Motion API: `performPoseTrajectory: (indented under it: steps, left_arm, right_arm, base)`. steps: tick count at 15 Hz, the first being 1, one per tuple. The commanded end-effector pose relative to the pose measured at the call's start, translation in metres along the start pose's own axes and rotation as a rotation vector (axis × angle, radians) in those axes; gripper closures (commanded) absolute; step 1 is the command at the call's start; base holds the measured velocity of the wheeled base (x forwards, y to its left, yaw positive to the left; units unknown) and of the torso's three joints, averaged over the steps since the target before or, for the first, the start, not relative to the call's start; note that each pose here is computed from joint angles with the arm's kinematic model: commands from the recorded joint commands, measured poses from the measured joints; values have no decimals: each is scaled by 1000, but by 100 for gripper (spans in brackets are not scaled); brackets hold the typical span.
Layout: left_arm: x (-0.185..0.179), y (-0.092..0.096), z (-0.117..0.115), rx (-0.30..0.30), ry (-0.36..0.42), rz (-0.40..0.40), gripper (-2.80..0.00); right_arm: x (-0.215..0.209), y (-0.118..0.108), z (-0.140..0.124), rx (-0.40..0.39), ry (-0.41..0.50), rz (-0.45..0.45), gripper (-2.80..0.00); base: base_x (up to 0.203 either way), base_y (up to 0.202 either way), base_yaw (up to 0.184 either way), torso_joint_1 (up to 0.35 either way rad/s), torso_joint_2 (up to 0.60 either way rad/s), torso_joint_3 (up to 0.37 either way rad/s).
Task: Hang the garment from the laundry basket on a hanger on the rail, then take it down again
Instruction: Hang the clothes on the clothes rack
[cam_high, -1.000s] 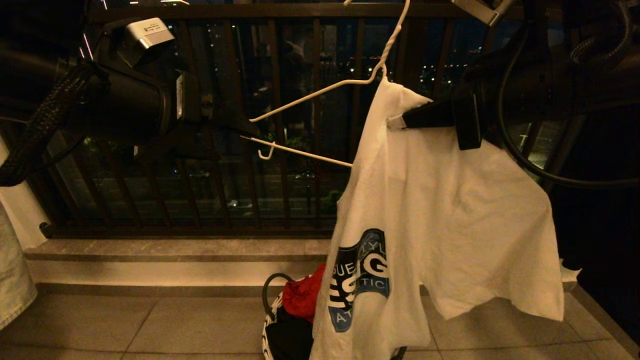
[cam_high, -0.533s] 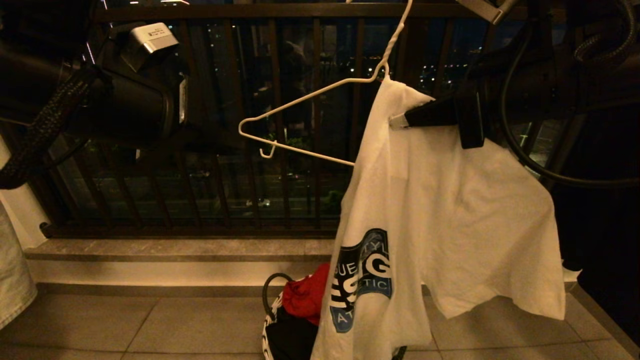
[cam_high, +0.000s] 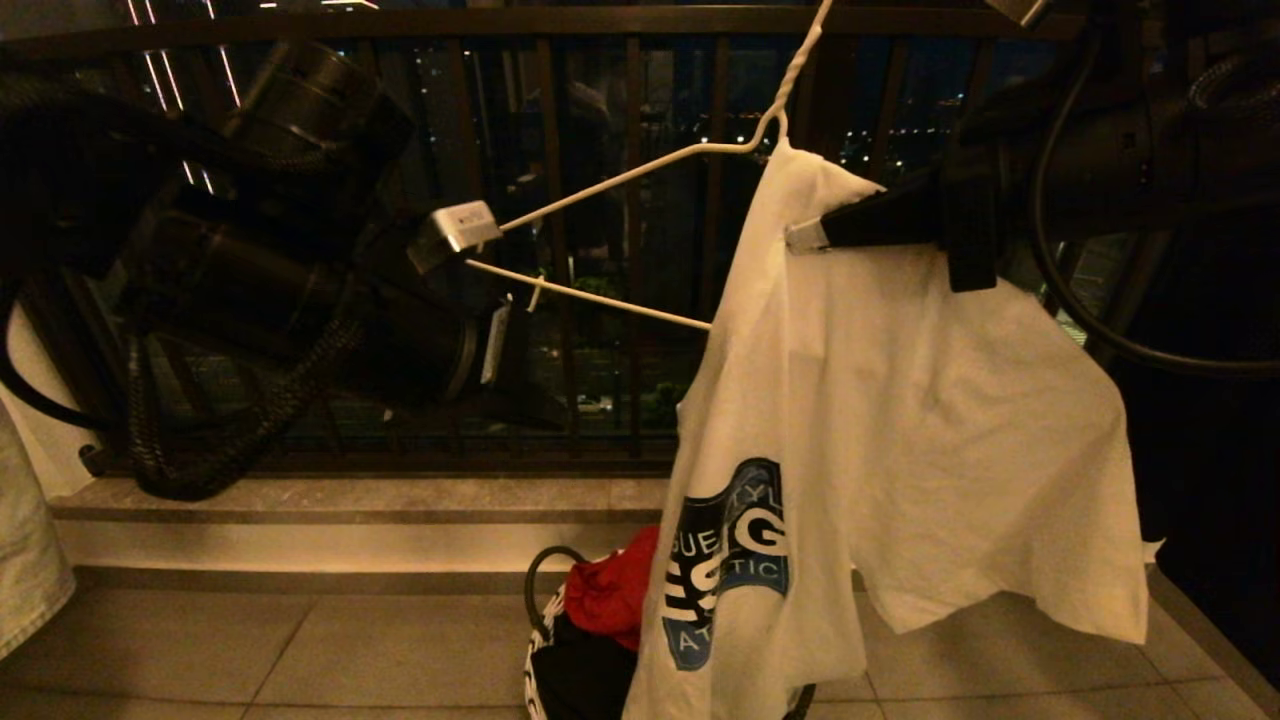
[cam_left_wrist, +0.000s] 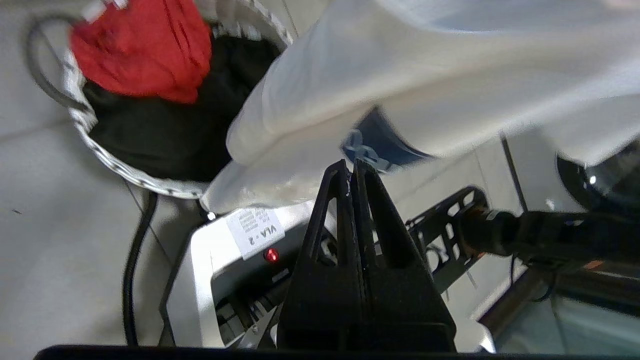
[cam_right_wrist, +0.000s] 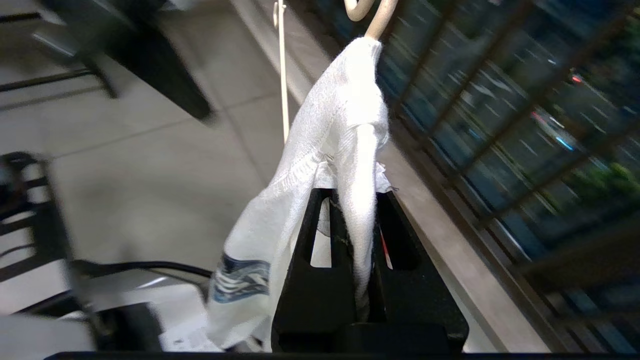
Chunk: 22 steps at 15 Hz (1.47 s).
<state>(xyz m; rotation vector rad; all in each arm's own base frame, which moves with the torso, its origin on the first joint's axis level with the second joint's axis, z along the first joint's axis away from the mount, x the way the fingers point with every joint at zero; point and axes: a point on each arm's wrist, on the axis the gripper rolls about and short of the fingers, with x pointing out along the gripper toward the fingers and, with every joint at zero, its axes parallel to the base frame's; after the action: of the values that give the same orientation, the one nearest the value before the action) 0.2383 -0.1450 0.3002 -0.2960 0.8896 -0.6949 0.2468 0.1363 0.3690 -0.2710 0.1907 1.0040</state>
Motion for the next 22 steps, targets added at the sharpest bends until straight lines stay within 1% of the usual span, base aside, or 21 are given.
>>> performPoseTrajectory:
  steps: [1, 3, 5, 6, 7, 8, 9, 10, 13, 14, 16, 19, 20, 22]
  left_arm:
    - [19, 10, -8, -9, 25, -13, 0]
    - [29, 22, -20, 8, -13, -82, 0]
    - [41, 38, -41, 2, -21, -109, 0]
    - [46, 47, -48, -8, -57, -124, 0]
    - [48, 53, -48, -16, -127, -160, 0]
    - [51, 58, -46, -37, -178, -218, 0]
    - [54, 65, -44, -63, -190, -285, -160]
    - [59, 73, -43, -84, -180, -334, -280]
    - [79, 85, -36, -106, -184, -384, -280]
    - [84, 86, -32, -106, -204, -400, -280]
    - [93, 89, -29, -114, -217, -415, -280]
    - [95, 87, -26, -94, -239, -436, -280]
    - [96, 82, -25, -82, -243, -450, -280]
    - [99, 76, -21, -76, -244, -471, -280]
  right_arm:
    - [-5, 0, 1, -11, -21, 68, 0]
    - [-2, -2, -2, -22, -15, 86, 0]
    - [-2, -7, -4, -13, -21, 108, 0]
    - [-5, -7, -4, -13, -35, 131, 0]
    - [-6, -7, -3, -16, -43, 138, 0]
    - [-6, -7, -3, -16, -43, 139, 0]
    - [-5, -7, -3, -15, -43, 142, 0]
    - [-6, -7, -3, -15, -46, 151, 0]
    - [-7, -6, -2, -18, -55, 166, 0]
    - [-8, -5, -2, -20, -57, 165, 0]
    - [-8, -5, -2, -21, -58, 166, 0]
    - [-8, -4, -1, -22, -58, 169, 0]
    - [-8, -4, -2, -22, -57, 170, 0]
    - [-7, -4, -2, -25, -54, 171, 0]
  base:
    - [0, 0, 0, 0, 0, 0]
    - [0, 0, 0, 0, 0, 0]
    - [0, 0, 0, 0, 0, 0]
    - [0, 0, 0, 0, 0, 0]
    - [0, 0, 0, 0, 0, 0]
    - [0, 0, 0, 0, 0, 0]
    - [0, 0, 0, 0, 0, 0]
    - [0, 0, 0, 0, 0, 0]
    - [0, 0, 0, 0, 0, 0]
    - [0, 0, 0, 0, 0, 0]
    - [0, 0, 0, 0, 0, 0]
    - [0, 0, 0, 0, 0, 0]
    - [0, 0, 0, 0, 0, 0]
    - [0, 0, 0, 0, 0, 0]
